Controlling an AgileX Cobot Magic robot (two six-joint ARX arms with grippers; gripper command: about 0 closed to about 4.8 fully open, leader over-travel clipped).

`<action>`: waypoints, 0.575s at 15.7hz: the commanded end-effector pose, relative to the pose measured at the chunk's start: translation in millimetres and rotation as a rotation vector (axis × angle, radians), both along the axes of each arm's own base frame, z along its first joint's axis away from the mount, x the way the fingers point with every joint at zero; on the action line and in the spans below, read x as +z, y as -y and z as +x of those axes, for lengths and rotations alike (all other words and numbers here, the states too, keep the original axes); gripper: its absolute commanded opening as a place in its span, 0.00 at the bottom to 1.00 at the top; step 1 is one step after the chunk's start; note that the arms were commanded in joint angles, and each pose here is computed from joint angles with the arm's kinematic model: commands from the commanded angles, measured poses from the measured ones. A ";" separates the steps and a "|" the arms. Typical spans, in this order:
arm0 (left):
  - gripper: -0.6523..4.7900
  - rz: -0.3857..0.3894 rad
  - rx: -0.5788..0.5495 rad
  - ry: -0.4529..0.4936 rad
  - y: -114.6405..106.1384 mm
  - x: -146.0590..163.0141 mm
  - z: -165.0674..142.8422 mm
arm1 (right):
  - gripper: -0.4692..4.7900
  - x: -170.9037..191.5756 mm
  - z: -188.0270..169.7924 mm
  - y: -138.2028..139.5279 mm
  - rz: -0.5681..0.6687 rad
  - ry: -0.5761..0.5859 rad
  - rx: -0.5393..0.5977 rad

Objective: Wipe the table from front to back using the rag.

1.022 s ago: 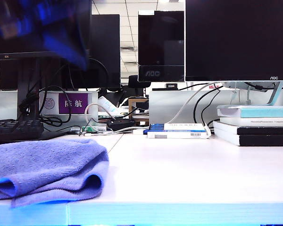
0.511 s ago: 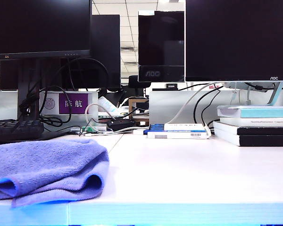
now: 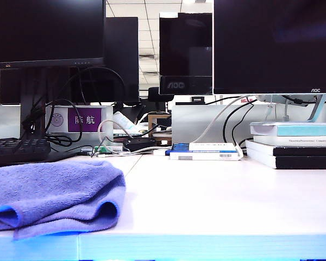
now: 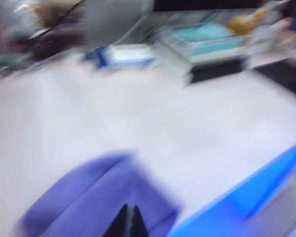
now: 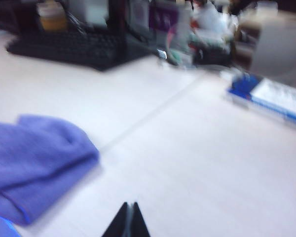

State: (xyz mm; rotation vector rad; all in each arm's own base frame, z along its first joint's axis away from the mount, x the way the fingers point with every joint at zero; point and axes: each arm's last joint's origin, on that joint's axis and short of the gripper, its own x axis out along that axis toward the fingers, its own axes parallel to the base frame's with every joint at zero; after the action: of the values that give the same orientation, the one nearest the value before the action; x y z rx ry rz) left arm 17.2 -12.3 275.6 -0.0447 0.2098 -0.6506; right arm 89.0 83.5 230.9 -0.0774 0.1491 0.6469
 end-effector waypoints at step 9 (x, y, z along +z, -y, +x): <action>0.11 -0.162 -0.122 0.109 50.5 -78.8 45.4 | 0.09 -50.2 -6.5 5.7 -0.146 -0.161 0.006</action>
State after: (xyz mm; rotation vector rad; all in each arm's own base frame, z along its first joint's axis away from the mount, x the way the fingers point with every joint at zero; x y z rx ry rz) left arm 61.1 -61.1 196.6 -0.1235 0.1071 -0.7792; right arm 82.5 77.6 180.0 -0.1728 0.3547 0.6456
